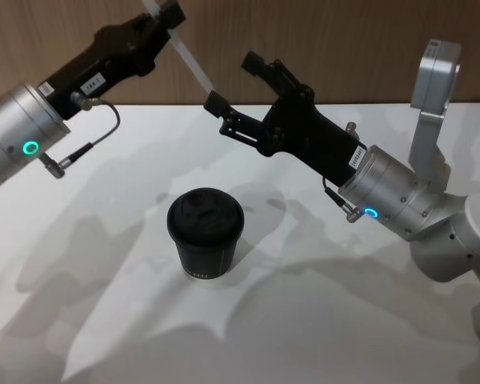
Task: Pick up the straw with one hand, pass it to the other hand, and insert it into the cup.
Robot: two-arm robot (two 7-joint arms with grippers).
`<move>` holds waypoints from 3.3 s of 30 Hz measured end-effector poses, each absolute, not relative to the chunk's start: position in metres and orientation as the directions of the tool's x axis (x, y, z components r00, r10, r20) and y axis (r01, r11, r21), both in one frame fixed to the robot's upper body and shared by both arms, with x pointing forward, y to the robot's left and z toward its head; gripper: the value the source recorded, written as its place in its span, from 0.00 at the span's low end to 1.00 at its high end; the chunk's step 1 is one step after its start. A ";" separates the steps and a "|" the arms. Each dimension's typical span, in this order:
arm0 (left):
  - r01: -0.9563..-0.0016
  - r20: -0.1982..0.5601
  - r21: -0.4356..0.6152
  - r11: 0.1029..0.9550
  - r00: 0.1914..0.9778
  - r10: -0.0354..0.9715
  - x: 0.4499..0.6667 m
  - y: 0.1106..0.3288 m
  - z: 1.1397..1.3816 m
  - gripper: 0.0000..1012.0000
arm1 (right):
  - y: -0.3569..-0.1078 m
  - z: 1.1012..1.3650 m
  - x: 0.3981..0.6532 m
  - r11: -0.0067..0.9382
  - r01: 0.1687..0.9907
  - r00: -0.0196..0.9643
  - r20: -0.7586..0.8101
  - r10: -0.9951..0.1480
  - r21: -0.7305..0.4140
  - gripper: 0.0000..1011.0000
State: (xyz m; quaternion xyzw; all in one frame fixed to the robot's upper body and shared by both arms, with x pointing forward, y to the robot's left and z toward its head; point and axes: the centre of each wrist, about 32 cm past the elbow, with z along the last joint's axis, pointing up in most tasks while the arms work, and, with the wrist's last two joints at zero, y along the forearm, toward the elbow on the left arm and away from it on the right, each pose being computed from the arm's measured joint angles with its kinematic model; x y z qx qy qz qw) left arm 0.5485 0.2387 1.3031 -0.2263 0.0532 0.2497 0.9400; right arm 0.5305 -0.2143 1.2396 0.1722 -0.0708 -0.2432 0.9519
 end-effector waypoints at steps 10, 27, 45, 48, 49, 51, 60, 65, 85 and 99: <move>-0.525 -0.110 -0.328 0.785 0.847 0.520 0.550 0.253 1.310 0.00 | -0.214 1.240 0.531 0.822 0.439 0.872 0.051 -0.487 0.362 0.99; -0.495 -0.018 -0.239 0.836 0.863 0.505 0.546 0.266 1.314 0.00 | -0.214 1.240 0.531 0.822 0.439 0.872 0.051 -0.487 0.362 0.99; -0.446 -0.018 -0.182 0.876 0.893 0.451 0.547 0.269 1.315 0.00 | -0.214 1.240 0.531 0.822 0.439 0.872 0.051 -0.487 0.362 0.99; -0.442 -0.026 -0.176 0.879 0.895 0.445 0.547 0.270 1.314 0.00 | -0.214 1.240 0.531 0.822 0.439 0.872 0.051 -0.487 0.362 0.99; -0.440 -0.030 -0.173 0.881 0.897 0.441 0.547 0.270 1.314 0.00 | -0.214 1.240 0.531 0.822 0.439 0.872 0.051 -0.487 0.362 0.99; -0.435 -0.039 -0.167 0.885 0.899 0.435 0.547 0.270 1.314 0.00 | -0.214 1.240 0.531 0.822 0.439 0.872 0.051 -0.487 0.362 0.99; -0.419 -0.074 -0.153 0.895 0.908 0.412 0.548 0.272 1.313 0.00 | -0.214 1.240 0.531 0.822 0.439 0.872 0.051 -0.487 0.362 0.99; -0.410 -0.098 -0.147 0.900 0.911 0.400 0.549 0.273 1.313 0.00 | -0.214 1.240 0.531 0.822 0.439 0.872 0.051 -0.487 0.362 0.99; -0.403 -0.195 -0.141 0.904 0.907 0.374 0.552 0.279 1.316 0.00 | -0.214 1.240 0.531 0.822 0.439 0.872 0.051 -0.487 0.362 0.99; -0.403 -0.228 -0.116 0.908 0.901 0.370 0.554 0.279 1.313 0.00 | -0.214 1.240 0.531 0.822 0.439 0.872 0.051 -0.487 0.362 0.99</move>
